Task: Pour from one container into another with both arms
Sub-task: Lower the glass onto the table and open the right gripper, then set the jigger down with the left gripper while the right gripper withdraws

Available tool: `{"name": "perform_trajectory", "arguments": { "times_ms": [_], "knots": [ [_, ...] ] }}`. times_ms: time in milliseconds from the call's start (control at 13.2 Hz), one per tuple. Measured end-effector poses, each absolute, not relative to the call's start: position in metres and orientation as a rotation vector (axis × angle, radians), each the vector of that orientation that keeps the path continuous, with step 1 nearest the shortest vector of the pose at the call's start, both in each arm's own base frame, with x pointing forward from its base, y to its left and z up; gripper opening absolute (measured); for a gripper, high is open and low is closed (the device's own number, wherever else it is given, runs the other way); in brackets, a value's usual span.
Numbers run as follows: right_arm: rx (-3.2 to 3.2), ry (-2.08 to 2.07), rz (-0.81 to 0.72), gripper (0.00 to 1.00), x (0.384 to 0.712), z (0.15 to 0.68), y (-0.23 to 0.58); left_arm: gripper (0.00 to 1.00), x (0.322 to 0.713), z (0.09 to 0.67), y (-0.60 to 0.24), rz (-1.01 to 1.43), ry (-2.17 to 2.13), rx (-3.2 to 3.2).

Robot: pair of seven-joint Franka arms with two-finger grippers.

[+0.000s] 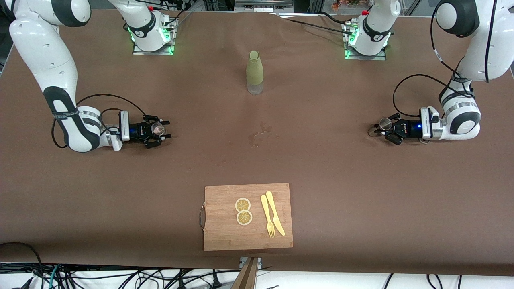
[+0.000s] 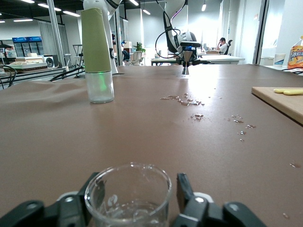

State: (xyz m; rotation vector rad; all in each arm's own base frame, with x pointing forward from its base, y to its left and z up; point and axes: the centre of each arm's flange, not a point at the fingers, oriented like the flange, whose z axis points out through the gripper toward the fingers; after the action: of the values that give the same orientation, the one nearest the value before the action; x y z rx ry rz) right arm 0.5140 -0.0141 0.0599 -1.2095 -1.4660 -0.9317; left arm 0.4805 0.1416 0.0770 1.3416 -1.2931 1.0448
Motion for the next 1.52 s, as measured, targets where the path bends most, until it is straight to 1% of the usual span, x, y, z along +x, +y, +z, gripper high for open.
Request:
{"name": "perform_trajectory", "arguments": {
  "times_ms": [152, 228, 304, 456, 532, 608, 684, 759, 911, 987, 1139, 1291, 1519],
  "knots": [
    [-1.217, -1.500, -0.924, 0.99, 0.519, 0.066, -0.026, 0.21, 0.483, 0.074, 0.144, 1.047, -1.306, 1.344],
    [-1.229, -1.523, -0.915, 1.00, 0.522, 0.071, -0.036, 0.28, 0.484, 0.071, 0.146, 1.045, -1.312, 1.349],
    [-1.251, -1.543, -0.908, 1.00, 0.524, 0.076, -0.048, 0.31, 0.484, 0.069, 0.149, 1.043, -1.317, 1.357],
    [-1.329, -1.594, -0.869, 1.00, 0.526, 0.089, -0.084, 0.33, 0.481, 0.065, 0.155, 1.025, -1.327, 1.368],
    [-1.373, -1.619, -0.840, 1.00, 0.526, 0.099, -0.104, 0.36, 0.479, 0.064, 0.157, 1.014, -1.335, 1.368],
    [-1.426, -1.644, -0.815, 1.00, 0.527, 0.113, -0.124, 0.43, 0.480, 0.065, 0.159, 1.012, -1.340, 1.369],
    [-1.494, -1.651, -0.788, 1.00, 0.526, 0.130, -0.142, 0.43, 0.482, 0.067, 0.161, 1.010, -1.351, 1.367],
    [-1.567, -1.636, -0.749, 1.00, 0.525, 0.150, -0.157, 0.49, 0.485, 0.069, 0.164, 0.999, -1.369, 1.363],
    [-1.695, -1.584, -0.631, 1.00, 0.521, 0.191, -0.173, 0.67, 0.488, 0.075, 0.181, 0.985, -1.395, 1.386],
    [-1.761, -1.545, -0.571, 1.00, 0.521, 0.212, -0.176, 0.80, 0.488, 0.079, 0.194, 0.977, -1.410, 1.404],
    [-1.898, -1.431, -0.473, 1.00, 0.522, 0.246, -0.178, 0.99, 0.494, 0.095, 0.216, 0.926, -1.474, 1.416],
    [-2.022, -1.300, -0.360, 1.00, 0.519, 0.265, -0.177, 1.00, 0.513, 0.132, 0.235, 0.861, -1.577, 1.443],
    [-2.211, -1.091, -0.134, 1.00, 0.513, 0.281, -0.182, 1.00, 0.533, 0.216, 0.260, 0.672, -1.662, 1.625]
  ]
}}
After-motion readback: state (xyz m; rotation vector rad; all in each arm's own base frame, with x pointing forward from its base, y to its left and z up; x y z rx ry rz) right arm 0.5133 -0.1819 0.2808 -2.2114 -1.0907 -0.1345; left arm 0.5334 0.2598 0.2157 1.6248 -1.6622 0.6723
